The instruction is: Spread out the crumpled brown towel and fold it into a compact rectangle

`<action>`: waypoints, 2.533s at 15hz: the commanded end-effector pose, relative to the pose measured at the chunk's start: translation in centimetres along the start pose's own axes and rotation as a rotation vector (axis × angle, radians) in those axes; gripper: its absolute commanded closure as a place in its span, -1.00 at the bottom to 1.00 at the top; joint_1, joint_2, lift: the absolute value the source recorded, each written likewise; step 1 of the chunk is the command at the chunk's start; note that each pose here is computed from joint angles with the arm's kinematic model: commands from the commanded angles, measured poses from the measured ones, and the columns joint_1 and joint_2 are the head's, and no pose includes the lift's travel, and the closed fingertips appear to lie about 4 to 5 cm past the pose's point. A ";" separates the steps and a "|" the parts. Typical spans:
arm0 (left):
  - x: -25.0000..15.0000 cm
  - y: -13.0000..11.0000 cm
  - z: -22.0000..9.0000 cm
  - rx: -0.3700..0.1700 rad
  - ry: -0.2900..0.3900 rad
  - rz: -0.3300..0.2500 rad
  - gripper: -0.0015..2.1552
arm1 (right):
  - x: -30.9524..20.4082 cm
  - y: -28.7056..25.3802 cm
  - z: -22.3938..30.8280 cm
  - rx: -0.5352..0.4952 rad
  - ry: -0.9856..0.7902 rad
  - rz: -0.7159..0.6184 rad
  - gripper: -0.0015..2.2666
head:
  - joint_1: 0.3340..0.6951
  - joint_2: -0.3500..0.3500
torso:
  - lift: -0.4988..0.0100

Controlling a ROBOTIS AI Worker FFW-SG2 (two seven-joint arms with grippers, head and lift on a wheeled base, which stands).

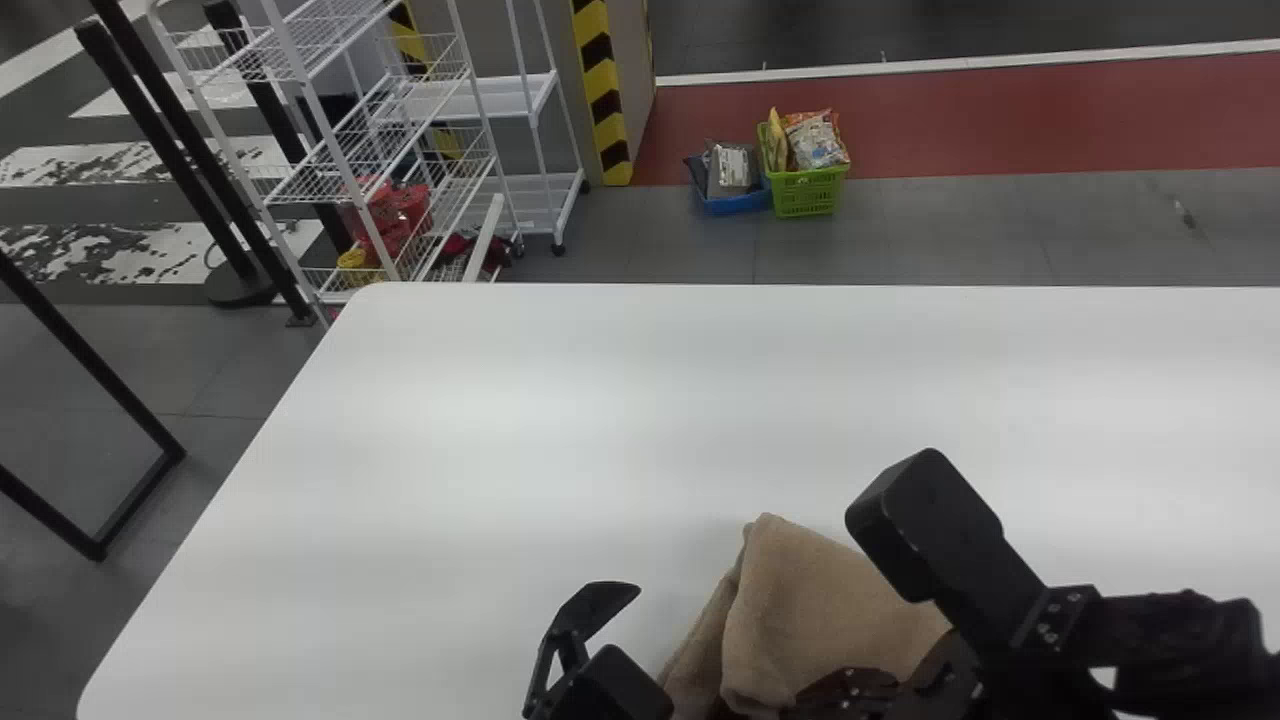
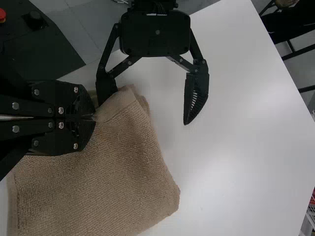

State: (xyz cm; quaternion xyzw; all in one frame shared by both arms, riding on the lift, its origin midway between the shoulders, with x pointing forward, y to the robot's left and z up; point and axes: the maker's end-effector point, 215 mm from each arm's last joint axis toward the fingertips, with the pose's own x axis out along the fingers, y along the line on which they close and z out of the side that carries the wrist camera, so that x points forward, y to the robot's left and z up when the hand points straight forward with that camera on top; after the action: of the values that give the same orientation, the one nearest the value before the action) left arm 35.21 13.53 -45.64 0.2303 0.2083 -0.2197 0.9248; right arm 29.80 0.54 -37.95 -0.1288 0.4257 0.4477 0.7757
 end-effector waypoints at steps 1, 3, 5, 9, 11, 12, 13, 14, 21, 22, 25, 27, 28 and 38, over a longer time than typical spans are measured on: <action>-0.3 0.4 -0.3 0.015 0.021 -0.010 -0.94 | 0.1 0.4 0.2 0.001 -0.005 0.014 0.06 | 1.00 0.71 | 0.46; -0.8 0.8 0.2 0.018 0.009 -0.011 -0.94 | 0.1 0.6 0.3 0.002 -0.005 0.017 0.06 | 1.00 0.74 | 0.46; -1.4 1.1 1.2 0.008 -0.017 -0.009 -0.93 | 0.1 0.7 0.3 0.002 -0.006 0.019 0.06 | 1.00 0.77 | 0.46; -1.8 1.6 2.7 -0.030 -0.084 0.012 -0.93 | 0.3 1.3 0.8 0.005 -0.017 0.034 0.06 | 1.00 0.78 | 0.46; -1.7 1.4 2.6 -0.045 -0.085 0.000 -0.93 | 0.4 1.7 1.0 0.005 -0.021 0.041 0.06 | 1.00 0.79 | 0.46; -1.8 1.5 2.6 -0.070 -0.090 -0.010 -0.93 | 0.4 1.9 1.2 0.006 -0.025 0.045 0.06 | 1.00 0.80 | 0.46; -1.9 2.1 2.5 -0.097 -0.096 -0.004 -0.93 | 0.6 2.3 1.5 0.004 -0.027 0.052 0.06 | 1.00 0.81 | 0.46; -2.0 2.5 2.3 -0.100 -0.092 0.007 -0.93 | 0.8 2.6 1.6 0.002 -0.027 0.058 0.06 | 1.00 0.83 | 0.46; -2.9 6.7 0.1 -0.138 -0.049 0.101 -0.93 | 1.8 4.1 1.4 -0.008 -0.006 0.085 0.06 | 1.00 1.00 | 0.46; -3.0 7.4 -0.3 -0.145 -0.035 0.127 -0.93 | 1.9 4.4 1.4 -0.016 -0.006 0.088 0.06 | 1.00 1.00 | 0.46; -3.1 8.4 -1.1 -0.156 -0.012 0.162 -0.93 | 2.8 5.0 0.9 -0.021 0.022 0.098 0.06 | 1.00 1.00 | 0.46; -3.2 8.9 -1.2 -0.160 -0.009 0.180 -0.93 | 3.4 5.6 0.4 -0.030 0.041 0.106 0.06 | 1.00 1.00 | 0.46; -3.3 9.3 -1.4 -0.159 -0.005 0.195 -0.93 | 3.7 5.9 0.3 -0.032 0.049 0.111 0.06 | 1.00 1.00 | 0.46; -3.0 9.3 2.0 -0.136 -0.088 0.210 -0.93 | 5.6 6.9 -1.0 -0.054 0.106 0.126 0.06 | 1.00 1.00 | 0.46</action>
State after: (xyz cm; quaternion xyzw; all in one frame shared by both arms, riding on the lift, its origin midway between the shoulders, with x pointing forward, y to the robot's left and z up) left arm 37.83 21.32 -39.73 0.1788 0.1618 -0.1137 0.9638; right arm 25.15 7.00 -41.49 -0.1423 0.4614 0.4959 0.7217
